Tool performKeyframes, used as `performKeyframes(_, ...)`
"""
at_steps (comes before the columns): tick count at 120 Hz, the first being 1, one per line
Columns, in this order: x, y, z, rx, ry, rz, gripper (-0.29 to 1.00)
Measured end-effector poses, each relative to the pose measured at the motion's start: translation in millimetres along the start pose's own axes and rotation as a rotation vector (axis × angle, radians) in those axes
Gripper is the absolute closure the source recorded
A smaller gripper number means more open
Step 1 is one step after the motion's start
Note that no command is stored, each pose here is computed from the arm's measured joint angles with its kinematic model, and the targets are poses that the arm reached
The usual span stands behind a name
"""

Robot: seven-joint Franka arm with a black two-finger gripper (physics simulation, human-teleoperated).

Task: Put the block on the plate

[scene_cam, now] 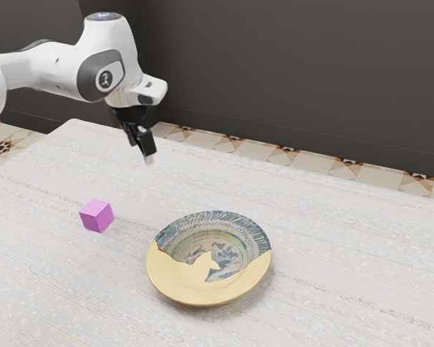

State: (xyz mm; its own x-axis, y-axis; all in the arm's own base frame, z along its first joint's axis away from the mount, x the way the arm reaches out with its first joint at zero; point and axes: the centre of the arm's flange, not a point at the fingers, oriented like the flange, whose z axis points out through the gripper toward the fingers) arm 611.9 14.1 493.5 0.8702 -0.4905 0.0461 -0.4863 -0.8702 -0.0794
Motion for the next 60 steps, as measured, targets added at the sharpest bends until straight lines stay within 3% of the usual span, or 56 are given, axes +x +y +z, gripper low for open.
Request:
performKeyframes(17,-7.7,-7.2,2.6,0.0,-0.022,-0.008,0.0)
performKeyframes(30,-32.0,-44.8,15.0,-0.003,-0.05,-0.082,0.0)
performKeyframes(60,-79.3,-115.9,104.1,-0.075,-0.166,-0.232,0.0)
